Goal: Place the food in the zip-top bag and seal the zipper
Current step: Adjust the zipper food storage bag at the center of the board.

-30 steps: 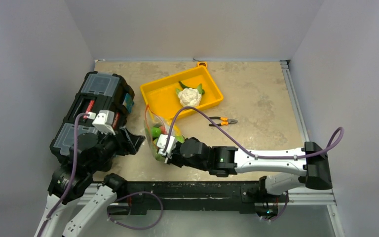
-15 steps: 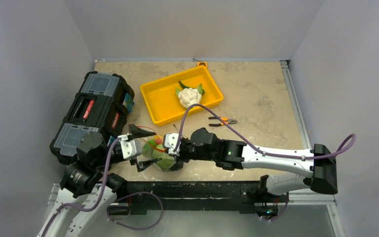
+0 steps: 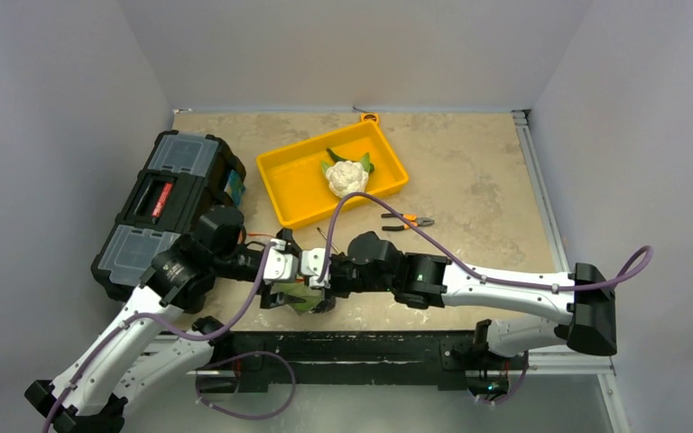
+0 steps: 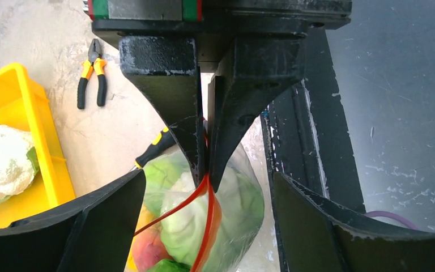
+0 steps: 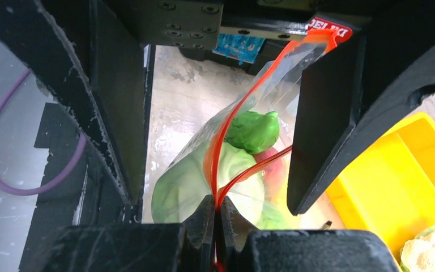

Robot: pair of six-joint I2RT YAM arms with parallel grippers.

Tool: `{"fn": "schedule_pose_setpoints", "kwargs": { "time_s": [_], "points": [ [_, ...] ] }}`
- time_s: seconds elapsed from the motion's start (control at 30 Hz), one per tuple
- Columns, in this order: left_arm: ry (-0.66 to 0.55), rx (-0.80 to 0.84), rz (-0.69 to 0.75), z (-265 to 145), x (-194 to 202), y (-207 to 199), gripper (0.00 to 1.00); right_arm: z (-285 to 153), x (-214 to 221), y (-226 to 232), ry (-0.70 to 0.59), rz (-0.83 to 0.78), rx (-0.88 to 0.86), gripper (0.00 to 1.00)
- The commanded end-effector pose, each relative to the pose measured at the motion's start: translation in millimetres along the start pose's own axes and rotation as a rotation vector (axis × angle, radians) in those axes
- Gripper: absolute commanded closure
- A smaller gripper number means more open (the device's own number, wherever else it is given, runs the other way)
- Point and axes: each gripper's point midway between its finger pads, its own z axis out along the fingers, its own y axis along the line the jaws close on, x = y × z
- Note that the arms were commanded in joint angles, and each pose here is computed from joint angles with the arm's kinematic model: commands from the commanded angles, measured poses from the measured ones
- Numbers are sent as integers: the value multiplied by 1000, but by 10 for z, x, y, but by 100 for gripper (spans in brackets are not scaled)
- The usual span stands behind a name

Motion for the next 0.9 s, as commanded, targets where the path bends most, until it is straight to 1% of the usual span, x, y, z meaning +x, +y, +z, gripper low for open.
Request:
{"fn": "schedule_pose_setpoints", "kwargs": {
  "time_s": [0.0,0.07,0.17,0.23,0.43,0.57,0.73,0.87],
  "points": [
    [-12,-18,66,-7,3,6,21,-128,-247,-89,-35,-22,11,100],
    [1,-54,60,6,43,83,29,-153,-241,-84,-13,-19,5,100],
    [-3,-71,52,27,51,122,32,-179,-278,-105,15,-15,3,100],
    [-6,-79,47,49,56,153,37,-194,-316,-109,29,2,-3,100],
    [-16,-84,38,94,29,209,58,-211,-438,-99,41,51,-23,100],
    [-34,-77,44,100,16,183,71,-220,-480,-147,23,85,12,100],
    [-61,-64,41,115,21,122,78,-236,-484,-187,-18,96,51,100],
    [-59,-58,35,136,41,117,84,-249,-510,-199,-44,101,62,100]
  ]
}}
